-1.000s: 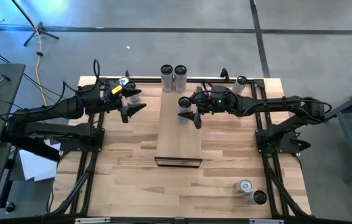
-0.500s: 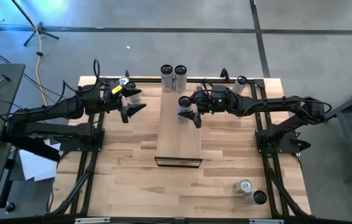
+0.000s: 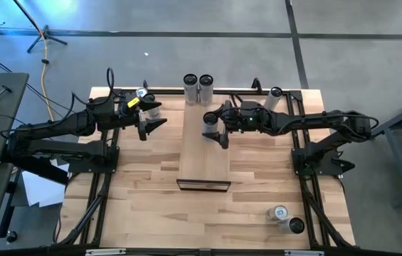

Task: Place canned beverage on shelf
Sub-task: Put the bottom white blue soda can on the shelf

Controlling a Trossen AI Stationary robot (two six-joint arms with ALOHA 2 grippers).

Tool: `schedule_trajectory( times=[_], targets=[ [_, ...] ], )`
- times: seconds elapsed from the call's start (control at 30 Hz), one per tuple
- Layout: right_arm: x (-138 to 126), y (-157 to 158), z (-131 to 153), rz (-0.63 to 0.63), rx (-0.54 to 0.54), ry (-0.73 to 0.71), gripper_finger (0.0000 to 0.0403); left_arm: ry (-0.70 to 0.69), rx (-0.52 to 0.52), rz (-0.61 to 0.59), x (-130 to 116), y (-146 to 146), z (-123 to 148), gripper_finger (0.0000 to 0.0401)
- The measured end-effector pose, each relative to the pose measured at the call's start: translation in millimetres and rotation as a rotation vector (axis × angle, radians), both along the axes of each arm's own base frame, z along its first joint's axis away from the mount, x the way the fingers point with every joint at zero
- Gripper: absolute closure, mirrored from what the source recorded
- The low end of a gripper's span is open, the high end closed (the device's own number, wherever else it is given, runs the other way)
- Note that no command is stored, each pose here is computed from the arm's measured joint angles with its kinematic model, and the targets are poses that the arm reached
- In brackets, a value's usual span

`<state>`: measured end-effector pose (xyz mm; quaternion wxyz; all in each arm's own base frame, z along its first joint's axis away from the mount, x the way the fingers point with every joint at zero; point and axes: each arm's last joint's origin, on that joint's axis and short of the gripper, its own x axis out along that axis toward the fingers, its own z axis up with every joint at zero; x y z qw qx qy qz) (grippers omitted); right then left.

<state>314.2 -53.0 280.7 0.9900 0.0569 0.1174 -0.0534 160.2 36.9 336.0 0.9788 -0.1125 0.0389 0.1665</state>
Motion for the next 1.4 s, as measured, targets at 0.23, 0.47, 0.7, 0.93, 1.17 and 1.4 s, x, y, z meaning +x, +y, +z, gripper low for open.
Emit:
schedule_trajectory(
  times=[0.23, 0.47, 0.7, 0.93, 1.17, 1.4],
  targets=[
    [0.1, 0.3, 0.0, -0.009, 0.063, -0.008, 0.0009, 0.0, 0.0, 0.0, 0.0, 0.0, 0.0, 0.005],
    [0.1, 0.3, -0.2, -0.028, 0.148, -0.013, 0.0009, 0.0, 0.0, 0.0, 0.0, 0.0, 0.0, 0.005],
    [-0.7, 0.5, -1.9, -0.051, 0.241, -0.002, 0.0008, 0.0, 0.0, 0.0, 0.0, 0.0, -0.1, 0.005],
    [-2.6, 1.9, -1.8, -0.016, 0.287, 0.015, 0.0008, 0.001, 0.0, 0.0, 0.1, 0.0, -0.1, 0.005],
    [-14.5, 5.4, 4.0, 0.039, 0.239, 0.069, 0.0008, 0.015, 0.023, -0.003, 0.0, 0.0, -0.7, 0.005],
    [-37.3, 8.7, 10.5, 0.033, 0.235, 0.174, 0.0008, 0.034, 0.021, -0.004, -0.2, -0.1, -2.4, 0.005]
  ],
)
